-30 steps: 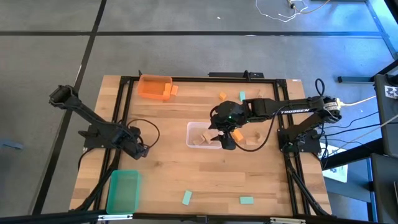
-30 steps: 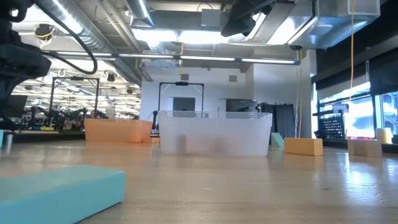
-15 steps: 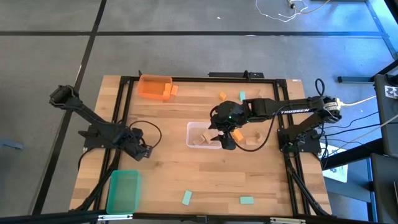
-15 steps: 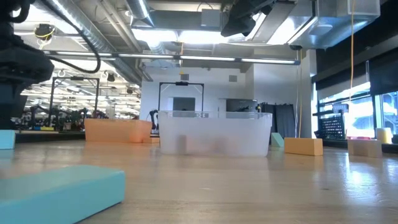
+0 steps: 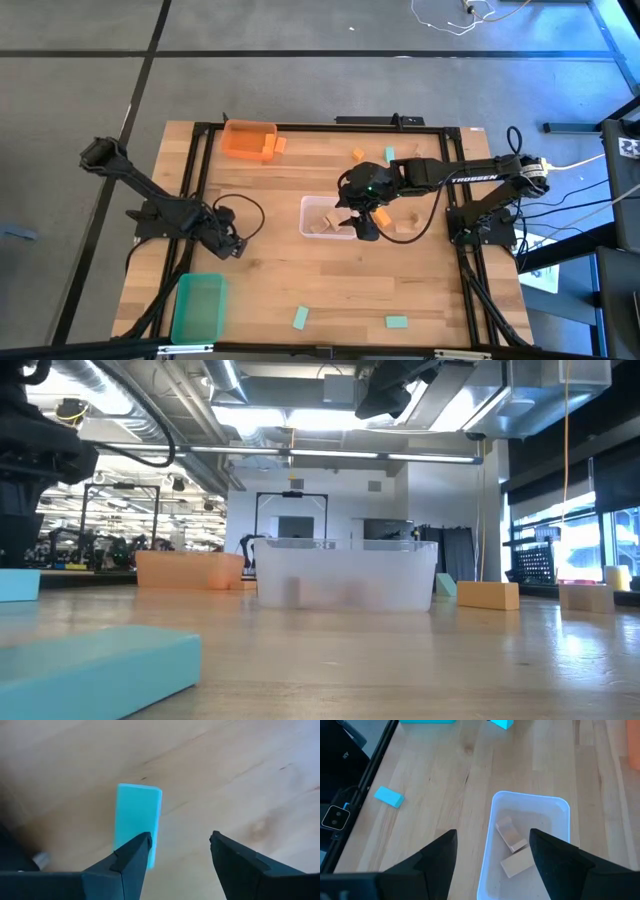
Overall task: Sort & place blocks by color
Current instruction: Put the blue lock into the green bin
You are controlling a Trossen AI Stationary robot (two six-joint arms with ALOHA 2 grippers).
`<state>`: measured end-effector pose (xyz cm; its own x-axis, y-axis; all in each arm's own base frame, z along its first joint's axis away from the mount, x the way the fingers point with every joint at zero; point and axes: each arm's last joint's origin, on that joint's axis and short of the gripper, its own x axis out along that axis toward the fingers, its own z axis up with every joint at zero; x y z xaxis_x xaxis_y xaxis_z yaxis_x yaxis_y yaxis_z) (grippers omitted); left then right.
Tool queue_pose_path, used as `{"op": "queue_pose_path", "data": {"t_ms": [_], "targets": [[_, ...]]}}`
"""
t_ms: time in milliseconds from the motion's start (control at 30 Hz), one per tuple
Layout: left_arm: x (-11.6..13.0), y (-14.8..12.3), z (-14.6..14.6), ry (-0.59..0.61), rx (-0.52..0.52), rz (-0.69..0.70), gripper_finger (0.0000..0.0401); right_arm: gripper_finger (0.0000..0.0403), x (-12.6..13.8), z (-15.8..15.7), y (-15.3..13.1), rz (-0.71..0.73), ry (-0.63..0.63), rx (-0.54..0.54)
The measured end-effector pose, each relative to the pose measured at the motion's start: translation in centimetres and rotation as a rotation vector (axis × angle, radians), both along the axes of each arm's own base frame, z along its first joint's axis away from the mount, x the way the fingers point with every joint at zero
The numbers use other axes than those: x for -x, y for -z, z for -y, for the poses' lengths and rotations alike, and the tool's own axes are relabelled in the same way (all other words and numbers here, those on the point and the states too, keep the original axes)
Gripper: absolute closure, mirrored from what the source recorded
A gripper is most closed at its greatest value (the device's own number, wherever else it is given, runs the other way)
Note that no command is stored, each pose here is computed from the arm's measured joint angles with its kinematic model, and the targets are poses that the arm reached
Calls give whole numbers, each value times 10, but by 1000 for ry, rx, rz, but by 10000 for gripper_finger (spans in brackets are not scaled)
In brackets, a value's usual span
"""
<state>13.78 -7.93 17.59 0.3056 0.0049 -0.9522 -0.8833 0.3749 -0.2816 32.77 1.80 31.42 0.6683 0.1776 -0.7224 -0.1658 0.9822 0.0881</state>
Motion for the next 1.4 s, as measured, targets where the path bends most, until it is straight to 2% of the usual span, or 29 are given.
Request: {"op": "queue_pose_path", "data": {"t_ms": [200,333,667,900,1200,1400], "targets": [[-1,-12,1,0,-9,-16,198,155,0,0,0,0,0,0],[5,-11,-3,0,-55,-95,198,155,0,0,0,0,0,0],[-6,11,3,5,-142,-224,198,155,0,0,0,0,0,0],[-16,24,10,54,-156,-230,198,155,0,0,0,-1,0,0],[-22,38,12,109,-245,-281,198,155,0,0,0,0,0,0],[-24,41,14,139,-247,-280,198,155,0,0,0,-1,0,0]]}}
